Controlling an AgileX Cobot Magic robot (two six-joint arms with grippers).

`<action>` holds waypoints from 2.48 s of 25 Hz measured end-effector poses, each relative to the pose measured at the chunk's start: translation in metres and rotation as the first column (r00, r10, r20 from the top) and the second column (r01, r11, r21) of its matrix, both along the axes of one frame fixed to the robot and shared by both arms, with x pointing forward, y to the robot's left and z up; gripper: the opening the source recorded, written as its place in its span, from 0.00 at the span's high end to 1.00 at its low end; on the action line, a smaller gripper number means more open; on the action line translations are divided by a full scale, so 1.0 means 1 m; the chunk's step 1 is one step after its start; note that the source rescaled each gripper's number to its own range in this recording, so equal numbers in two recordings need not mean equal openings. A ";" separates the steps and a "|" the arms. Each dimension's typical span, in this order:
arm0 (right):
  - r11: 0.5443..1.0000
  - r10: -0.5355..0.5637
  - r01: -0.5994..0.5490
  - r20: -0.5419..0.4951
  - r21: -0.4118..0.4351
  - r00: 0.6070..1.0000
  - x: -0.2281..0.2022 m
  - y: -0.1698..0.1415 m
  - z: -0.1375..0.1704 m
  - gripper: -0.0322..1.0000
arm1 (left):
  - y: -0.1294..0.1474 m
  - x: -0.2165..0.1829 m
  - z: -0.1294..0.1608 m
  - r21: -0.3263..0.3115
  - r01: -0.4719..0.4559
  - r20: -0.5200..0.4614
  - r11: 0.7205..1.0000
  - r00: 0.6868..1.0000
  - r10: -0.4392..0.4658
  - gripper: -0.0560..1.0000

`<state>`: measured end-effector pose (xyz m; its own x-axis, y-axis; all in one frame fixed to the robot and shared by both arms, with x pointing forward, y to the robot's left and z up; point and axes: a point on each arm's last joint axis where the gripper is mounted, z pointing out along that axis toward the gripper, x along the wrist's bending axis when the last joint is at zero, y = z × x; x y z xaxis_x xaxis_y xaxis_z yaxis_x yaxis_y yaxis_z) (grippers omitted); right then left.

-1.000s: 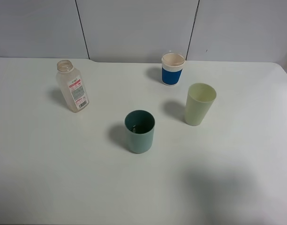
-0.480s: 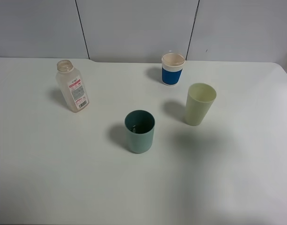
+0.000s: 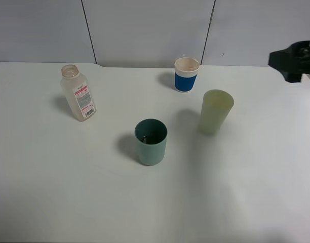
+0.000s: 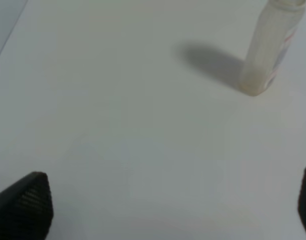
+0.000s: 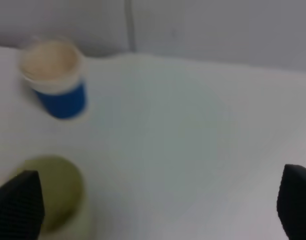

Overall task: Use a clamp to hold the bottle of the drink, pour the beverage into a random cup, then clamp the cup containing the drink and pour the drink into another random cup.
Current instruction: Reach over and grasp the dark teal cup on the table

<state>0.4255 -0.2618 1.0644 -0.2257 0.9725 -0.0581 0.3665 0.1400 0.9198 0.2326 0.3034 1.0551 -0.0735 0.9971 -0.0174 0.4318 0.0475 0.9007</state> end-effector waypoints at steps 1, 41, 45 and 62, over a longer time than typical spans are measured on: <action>1.000 0.029 -0.029 0.021 0.002 0.999 0.004 0.007 0.000 0.23 | 0.000 0.000 0.000 0.000 0.000 0.000 1.000 1.000 0.000 0.00; 0.807 0.585 -0.590 -0.107 -0.023 0.804 -0.012 0.164 -0.078 0.01 | 0.000 0.000 0.000 0.000 0.000 0.000 1.000 1.000 0.000 0.00; 0.810 0.574 -0.586 -0.171 -0.027 0.801 -0.009 0.168 -0.095 0.01 | 0.000 0.000 0.000 0.000 0.000 0.000 1.000 1.000 0.000 0.00; 0.807 0.534 -0.587 -0.349 -0.061 0.770 -0.001 0.178 -0.157 0.01 | 0.000 0.000 0.000 0.000 0.000 0.000 1.000 1.000 0.000 0.00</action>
